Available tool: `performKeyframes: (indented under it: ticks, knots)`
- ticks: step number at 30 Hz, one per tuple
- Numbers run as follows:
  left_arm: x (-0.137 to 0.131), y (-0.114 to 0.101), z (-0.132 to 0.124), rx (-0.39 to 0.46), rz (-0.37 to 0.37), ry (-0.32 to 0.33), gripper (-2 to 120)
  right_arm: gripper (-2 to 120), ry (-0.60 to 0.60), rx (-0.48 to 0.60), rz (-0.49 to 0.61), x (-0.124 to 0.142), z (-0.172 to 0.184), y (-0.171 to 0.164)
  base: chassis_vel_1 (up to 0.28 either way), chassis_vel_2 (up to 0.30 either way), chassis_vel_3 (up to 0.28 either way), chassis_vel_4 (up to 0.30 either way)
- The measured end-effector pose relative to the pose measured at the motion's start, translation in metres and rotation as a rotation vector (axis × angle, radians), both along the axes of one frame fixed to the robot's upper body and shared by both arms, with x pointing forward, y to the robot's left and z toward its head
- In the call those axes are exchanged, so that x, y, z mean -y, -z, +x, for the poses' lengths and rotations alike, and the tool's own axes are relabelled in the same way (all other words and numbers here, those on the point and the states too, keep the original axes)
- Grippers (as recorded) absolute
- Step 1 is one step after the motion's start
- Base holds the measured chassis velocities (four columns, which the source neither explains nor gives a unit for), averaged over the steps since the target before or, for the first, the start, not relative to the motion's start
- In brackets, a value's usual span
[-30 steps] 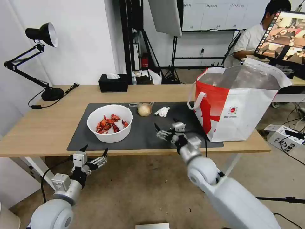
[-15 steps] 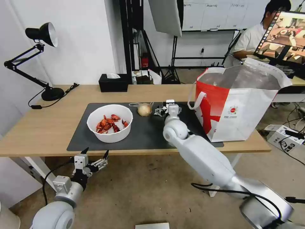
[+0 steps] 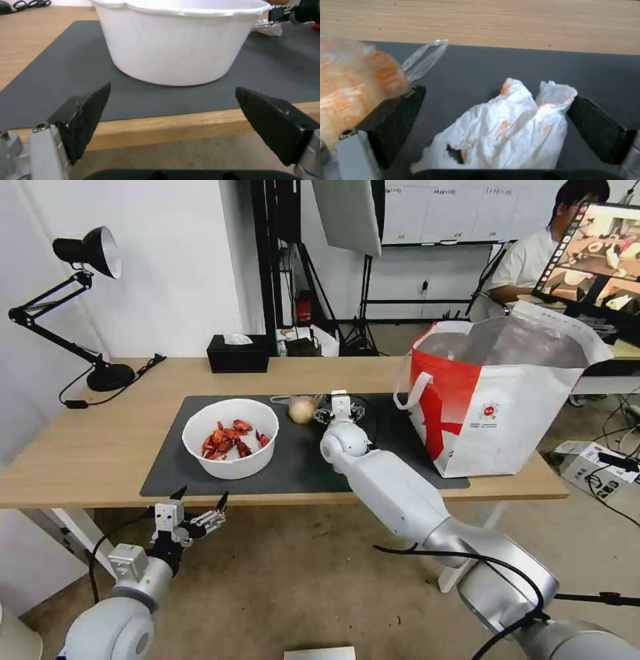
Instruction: Pick up the trash from the table and place it into the takeout bag.
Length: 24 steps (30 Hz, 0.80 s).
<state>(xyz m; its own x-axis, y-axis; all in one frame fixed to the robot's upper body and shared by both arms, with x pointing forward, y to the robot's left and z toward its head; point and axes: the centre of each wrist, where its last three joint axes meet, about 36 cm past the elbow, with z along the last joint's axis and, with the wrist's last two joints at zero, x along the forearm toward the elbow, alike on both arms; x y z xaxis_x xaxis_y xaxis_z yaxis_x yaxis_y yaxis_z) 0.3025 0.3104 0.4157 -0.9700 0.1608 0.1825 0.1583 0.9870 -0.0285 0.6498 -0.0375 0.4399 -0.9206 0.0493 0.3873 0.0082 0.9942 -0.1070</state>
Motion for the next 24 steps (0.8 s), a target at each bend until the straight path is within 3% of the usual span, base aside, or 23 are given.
performKeyframes:
  ticks: [7, 13, 24]
  knots:
    - [0.000, 0.000, 0.000, 0.002, 0.000, 0.001, 100, 100, 0.006, -0.006, -0.007, 0.006, 0.000, 0.004, 0.000, 0.000, 0.000, 0.000]
    - [-0.001, -0.002, 0.000, 0.005, 0.000, 0.001, 100, 91, 0.004, -0.010, -0.004, 0.006, -0.006, 0.009, 0.000, 0.000, 0.000, 0.000]
    - [-0.002, -0.004, -0.002, 0.004, -0.003, 0.019, 100, 47, -0.031, 0.037, -0.018, 0.006, -0.018, 0.017, 0.000, 0.000, 0.000, 0.000]
